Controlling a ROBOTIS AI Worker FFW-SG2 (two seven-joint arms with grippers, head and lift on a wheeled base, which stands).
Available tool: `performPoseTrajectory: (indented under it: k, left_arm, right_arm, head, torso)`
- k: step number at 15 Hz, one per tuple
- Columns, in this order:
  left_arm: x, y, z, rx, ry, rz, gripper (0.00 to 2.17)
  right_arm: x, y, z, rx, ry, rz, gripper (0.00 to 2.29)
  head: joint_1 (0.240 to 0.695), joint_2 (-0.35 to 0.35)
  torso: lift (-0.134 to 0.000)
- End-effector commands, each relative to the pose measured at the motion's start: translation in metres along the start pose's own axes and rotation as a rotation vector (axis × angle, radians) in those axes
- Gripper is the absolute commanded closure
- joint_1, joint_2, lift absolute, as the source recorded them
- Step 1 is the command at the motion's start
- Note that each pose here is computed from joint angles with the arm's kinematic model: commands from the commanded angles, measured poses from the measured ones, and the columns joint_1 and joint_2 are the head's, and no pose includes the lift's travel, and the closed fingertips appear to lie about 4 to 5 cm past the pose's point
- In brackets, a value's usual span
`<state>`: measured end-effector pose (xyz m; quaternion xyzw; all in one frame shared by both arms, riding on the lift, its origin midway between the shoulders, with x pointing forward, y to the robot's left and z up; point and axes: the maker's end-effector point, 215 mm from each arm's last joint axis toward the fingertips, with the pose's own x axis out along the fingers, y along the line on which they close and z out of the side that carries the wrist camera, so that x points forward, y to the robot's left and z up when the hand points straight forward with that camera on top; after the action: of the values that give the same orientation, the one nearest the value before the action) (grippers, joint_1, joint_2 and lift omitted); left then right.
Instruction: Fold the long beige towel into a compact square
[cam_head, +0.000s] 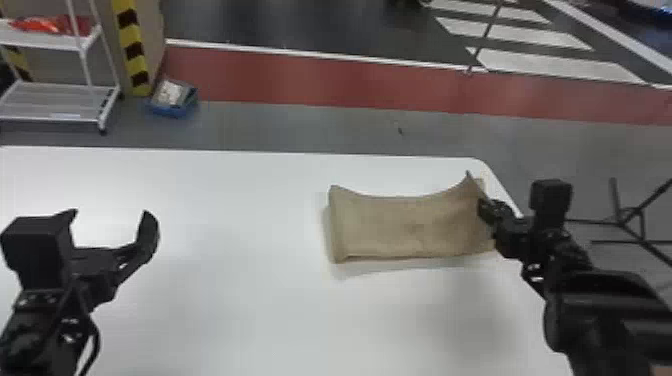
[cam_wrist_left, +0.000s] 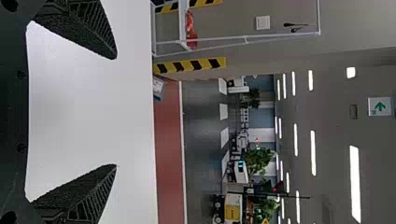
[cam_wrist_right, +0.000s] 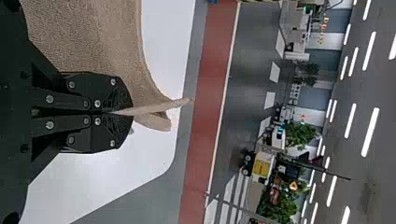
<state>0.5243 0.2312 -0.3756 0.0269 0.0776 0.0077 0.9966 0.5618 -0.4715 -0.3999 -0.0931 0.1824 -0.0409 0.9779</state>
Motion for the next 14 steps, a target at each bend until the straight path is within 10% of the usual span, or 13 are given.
performPoseTrajectory:
  k: [1,4,8,14]
  left_arm:
    - [0.007,-0.009,0.001,0.006,-0.001,-0.014,0.04]
    - [0.013,-0.015,0.002,0.01,-0.003,-0.023,0.04]
    - [0.014,-0.014,0.0,0.009,0.002,-0.023,0.04]
    - [0.013,-0.034,0.002,0.005,-0.005,-0.052,0.04]
  right_arm:
    - [0.008,0.0,-0.031,-0.016,0.042,-0.002,1.29]
    - [0.011,-0.006,-0.039,-0.02,0.056,-0.022,0.0]
    - [-0.009,-0.042,-0.005,-0.018,-0.057,-0.165,0.06]
    - [-0.039,0.015,0.018,0.029,-0.14,-0.017,0.19]
  head:
    - [0.695,-0.239]
    - [0.695,-0.253]
    - [0.695,-0.278]
    - [0.695,-0.269]
  torso:
    - [-0.119]
    - [-0.119]
    - [-0.119]
    - [-0.119]
